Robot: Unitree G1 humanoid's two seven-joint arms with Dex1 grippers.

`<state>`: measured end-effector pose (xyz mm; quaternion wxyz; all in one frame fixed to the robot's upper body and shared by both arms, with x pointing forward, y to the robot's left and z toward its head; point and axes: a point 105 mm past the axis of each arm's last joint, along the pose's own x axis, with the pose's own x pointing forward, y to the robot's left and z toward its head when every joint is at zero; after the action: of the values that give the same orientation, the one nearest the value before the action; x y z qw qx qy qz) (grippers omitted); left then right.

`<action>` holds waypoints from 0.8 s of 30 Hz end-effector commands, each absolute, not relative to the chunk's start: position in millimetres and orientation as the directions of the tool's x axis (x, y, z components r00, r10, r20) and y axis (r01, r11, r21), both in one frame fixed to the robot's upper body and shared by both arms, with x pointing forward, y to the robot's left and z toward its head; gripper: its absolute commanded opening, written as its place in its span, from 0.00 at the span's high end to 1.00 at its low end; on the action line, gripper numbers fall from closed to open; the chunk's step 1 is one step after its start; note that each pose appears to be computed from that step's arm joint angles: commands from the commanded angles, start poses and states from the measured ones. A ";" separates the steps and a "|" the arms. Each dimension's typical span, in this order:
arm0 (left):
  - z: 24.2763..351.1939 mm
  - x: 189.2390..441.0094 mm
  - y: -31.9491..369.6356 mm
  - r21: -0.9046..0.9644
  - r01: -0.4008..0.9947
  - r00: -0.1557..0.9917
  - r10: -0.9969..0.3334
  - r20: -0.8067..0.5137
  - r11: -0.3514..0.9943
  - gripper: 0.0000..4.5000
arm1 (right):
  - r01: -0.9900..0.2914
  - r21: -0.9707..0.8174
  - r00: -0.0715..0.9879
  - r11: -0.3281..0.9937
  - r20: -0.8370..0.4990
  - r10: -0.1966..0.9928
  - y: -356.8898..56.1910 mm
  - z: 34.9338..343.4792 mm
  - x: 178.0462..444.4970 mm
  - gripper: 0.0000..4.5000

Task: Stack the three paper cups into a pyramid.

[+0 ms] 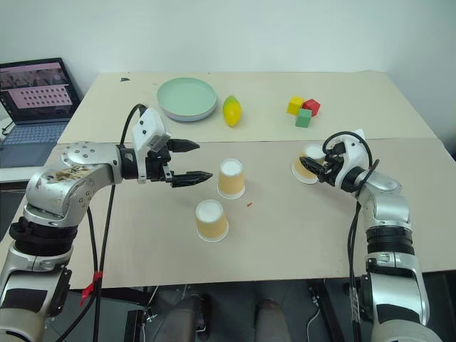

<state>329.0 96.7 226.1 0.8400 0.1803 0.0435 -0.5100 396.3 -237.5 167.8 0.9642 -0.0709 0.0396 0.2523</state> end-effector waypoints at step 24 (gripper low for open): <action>239.5 326.3 98.3 0.301 0.856 0.491 -0.842 -0.224 0.420 0.00 | -0.812 -0.116 0.584 0.572 -0.177 0.792 -126.2 176.9 354.1 0.41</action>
<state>329.4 96.7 226.2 0.8402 0.1804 0.0431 -0.5096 351.9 -129.4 162.3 0.8860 -0.0774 0.0822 0.4497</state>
